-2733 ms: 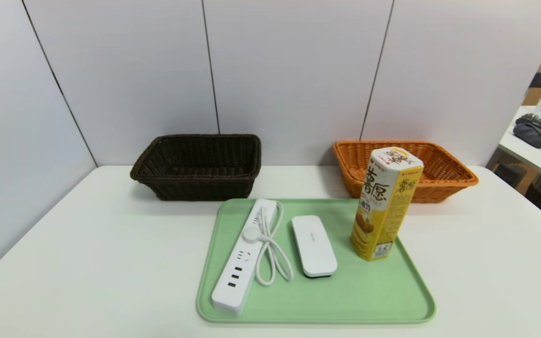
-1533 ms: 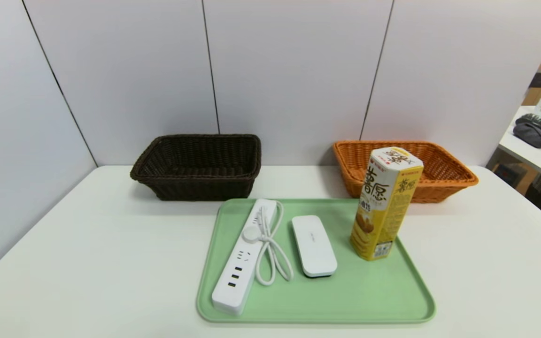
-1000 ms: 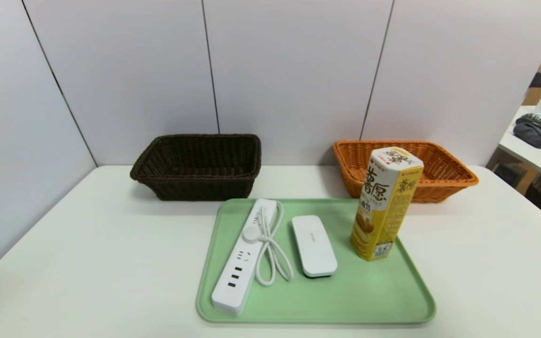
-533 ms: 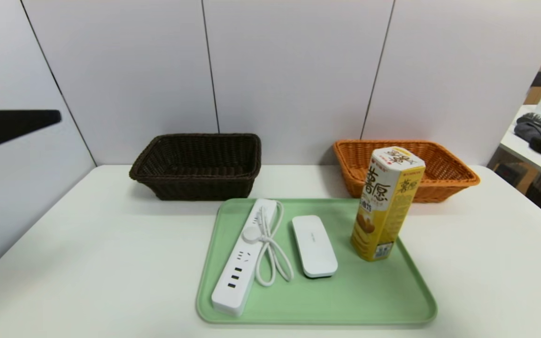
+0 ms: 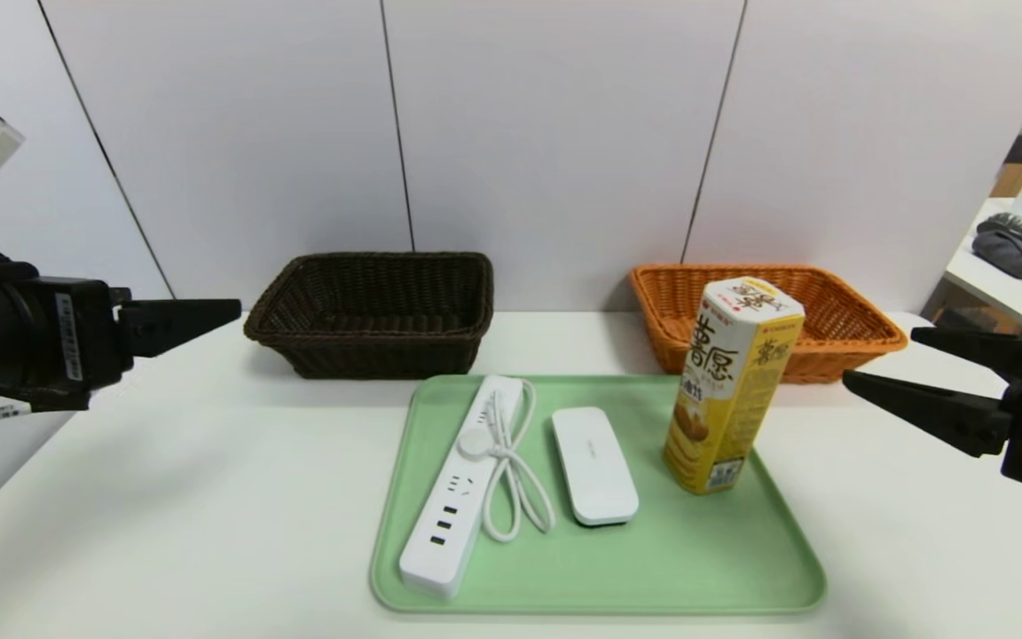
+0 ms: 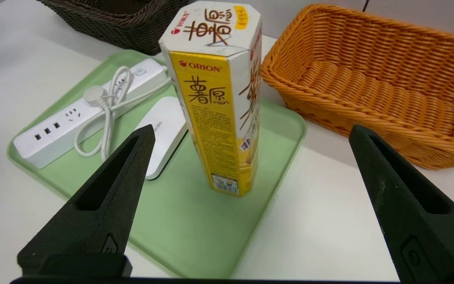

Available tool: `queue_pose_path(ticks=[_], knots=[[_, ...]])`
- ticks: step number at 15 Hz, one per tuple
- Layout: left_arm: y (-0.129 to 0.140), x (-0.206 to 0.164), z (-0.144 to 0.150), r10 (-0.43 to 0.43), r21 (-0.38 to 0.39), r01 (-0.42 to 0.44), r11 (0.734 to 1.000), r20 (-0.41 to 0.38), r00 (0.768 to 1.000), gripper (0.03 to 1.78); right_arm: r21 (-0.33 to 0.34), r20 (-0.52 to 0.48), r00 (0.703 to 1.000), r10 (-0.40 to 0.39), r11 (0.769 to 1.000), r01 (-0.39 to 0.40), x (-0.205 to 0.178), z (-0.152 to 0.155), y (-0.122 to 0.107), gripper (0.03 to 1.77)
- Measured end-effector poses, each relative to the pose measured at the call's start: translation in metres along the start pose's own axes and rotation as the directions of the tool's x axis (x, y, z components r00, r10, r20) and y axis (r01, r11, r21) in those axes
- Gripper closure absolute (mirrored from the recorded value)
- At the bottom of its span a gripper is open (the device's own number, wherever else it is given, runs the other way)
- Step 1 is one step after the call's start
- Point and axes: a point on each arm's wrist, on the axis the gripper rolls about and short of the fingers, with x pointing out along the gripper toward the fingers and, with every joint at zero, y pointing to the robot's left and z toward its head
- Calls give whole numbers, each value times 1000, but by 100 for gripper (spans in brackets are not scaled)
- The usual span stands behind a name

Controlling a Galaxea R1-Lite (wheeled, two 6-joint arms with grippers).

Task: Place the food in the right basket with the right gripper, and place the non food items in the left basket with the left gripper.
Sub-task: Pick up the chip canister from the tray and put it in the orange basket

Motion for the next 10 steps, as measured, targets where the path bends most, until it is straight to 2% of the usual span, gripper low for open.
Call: queue_pose_path(ticks=[3,6,10], knots=[[-8,14,-12,-16,5,16,1000,-18,1000,12,12,-31,999,37,999,-37,8,-14,4,10],[-11,28,-18,9,14,-8,1000,-41,999,12,0,-19,998,64,998,-64,16,-21,6,10],[-15,46,-19,15,-3,-15,1000,-21,1000,12,-19,-13,996,92,996,-93,33,-22,13,10]])
